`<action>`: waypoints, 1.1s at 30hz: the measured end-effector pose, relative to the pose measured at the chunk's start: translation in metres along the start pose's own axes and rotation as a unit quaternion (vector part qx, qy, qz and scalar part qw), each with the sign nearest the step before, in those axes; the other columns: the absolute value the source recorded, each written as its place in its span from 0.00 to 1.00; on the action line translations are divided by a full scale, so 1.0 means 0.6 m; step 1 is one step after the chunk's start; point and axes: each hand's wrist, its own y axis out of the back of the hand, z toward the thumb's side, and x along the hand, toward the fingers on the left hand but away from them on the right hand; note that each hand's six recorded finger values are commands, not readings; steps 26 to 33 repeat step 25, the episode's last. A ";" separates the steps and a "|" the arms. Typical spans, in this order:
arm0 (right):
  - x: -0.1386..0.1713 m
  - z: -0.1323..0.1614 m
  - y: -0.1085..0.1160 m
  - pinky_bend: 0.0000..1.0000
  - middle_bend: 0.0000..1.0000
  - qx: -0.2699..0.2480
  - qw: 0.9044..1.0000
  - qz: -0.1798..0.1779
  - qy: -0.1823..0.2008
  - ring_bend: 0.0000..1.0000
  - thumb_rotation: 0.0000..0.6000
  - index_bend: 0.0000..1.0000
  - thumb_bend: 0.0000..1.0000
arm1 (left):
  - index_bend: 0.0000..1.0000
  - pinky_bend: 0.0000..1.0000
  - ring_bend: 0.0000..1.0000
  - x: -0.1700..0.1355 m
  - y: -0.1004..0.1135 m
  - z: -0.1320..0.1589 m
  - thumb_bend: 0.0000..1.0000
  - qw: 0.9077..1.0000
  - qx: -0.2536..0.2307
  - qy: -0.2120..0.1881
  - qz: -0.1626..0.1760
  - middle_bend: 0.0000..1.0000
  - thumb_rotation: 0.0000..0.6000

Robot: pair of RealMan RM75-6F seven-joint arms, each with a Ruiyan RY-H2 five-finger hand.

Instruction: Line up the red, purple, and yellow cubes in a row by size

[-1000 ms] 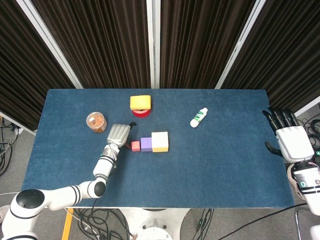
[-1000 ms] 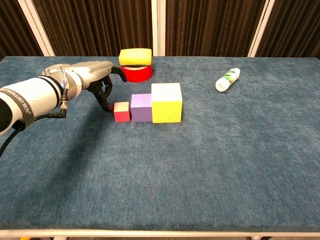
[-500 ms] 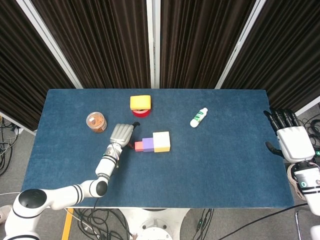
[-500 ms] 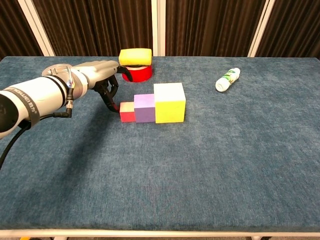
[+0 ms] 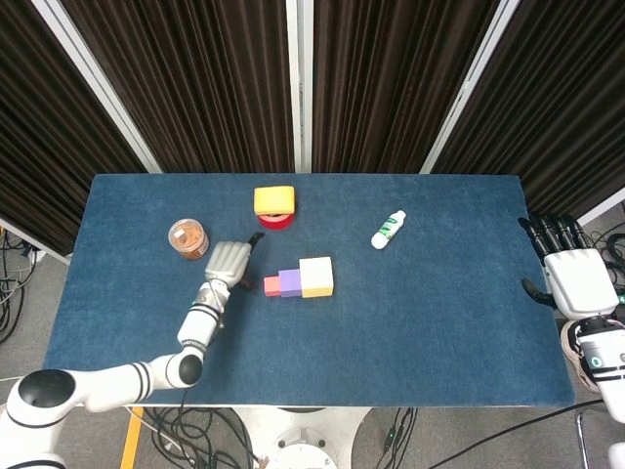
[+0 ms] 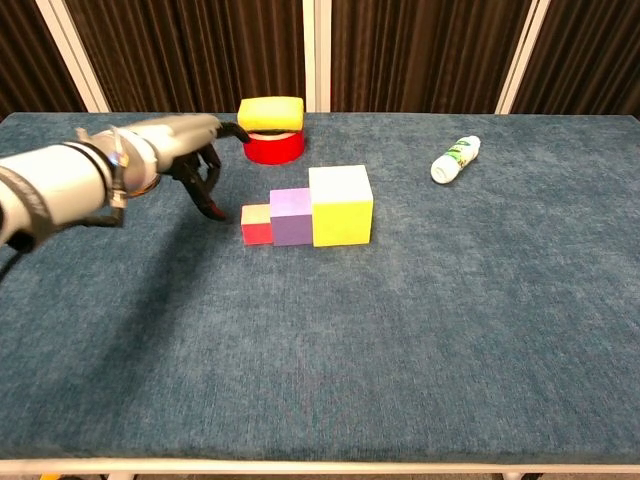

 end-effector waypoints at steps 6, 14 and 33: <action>0.025 -0.012 -0.018 0.00 0.01 -0.023 0.999 0.020 -0.010 0.00 1.00 0.00 0.23 | 0.21 0.65 0.50 -0.049 0.082 -0.094 0.09 0.997 -0.010 0.033 0.070 0.51 1.00; 0.077 -0.017 -0.051 0.00 0.00 -0.072 0.997 0.027 -0.005 0.00 1.00 0.00 0.25 | 0.23 0.37 0.28 -0.175 0.146 -0.251 0.09 0.983 0.025 0.059 0.172 0.31 1.00; 0.154 -0.010 -0.088 0.00 0.00 -0.102 0.995 -0.004 -0.014 0.00 1.00 0.00 0.25 | 0.23 0.32 0.26 -0.369 0.103 -0.345 0.09 0.975 0.044 0.103 0.190 0.29 1.00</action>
